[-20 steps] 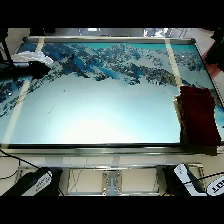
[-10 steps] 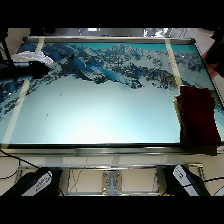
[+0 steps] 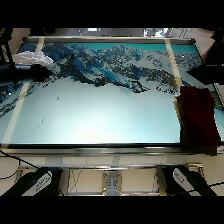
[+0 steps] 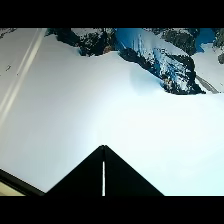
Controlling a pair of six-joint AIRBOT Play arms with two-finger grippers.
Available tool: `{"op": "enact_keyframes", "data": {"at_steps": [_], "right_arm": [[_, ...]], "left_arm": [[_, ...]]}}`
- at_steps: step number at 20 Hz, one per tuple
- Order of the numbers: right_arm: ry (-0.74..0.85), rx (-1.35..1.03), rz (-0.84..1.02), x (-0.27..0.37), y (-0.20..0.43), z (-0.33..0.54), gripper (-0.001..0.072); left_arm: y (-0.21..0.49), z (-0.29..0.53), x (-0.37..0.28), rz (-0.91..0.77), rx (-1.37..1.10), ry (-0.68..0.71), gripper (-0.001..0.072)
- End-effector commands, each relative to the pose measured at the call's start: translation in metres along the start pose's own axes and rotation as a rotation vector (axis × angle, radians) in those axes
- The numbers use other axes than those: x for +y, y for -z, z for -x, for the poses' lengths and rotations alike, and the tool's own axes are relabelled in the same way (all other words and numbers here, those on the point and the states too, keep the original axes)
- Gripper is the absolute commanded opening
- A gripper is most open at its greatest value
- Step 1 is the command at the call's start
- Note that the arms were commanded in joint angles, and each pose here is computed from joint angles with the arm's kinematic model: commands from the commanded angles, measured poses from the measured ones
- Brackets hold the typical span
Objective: Fold the shirts.
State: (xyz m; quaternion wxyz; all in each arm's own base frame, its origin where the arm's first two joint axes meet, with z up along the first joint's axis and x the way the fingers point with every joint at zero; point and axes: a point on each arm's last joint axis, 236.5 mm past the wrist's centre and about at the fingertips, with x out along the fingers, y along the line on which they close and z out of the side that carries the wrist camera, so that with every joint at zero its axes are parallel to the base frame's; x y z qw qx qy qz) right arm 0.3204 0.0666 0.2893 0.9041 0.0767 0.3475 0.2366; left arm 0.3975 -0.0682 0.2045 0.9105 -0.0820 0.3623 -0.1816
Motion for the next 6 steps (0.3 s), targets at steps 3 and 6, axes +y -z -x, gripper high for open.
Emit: {"op": "enact_keyframes", "data": {"at_steps": [3,6], "right_arm": [[0.003,-0.002,0.016,0.0022,-0.0011,-0.0013,0.0014],[0.003,-0.002,0.016,0.0022,-0.0011,-0.0013,0.0015]], "left_arm": [[0.0022,0.0003,-0.0005,0.0,0.009,0.002,0.0018],[0.0022,0.0003,-0.0003,0.001,0.009,0.002,0.0018]]}}
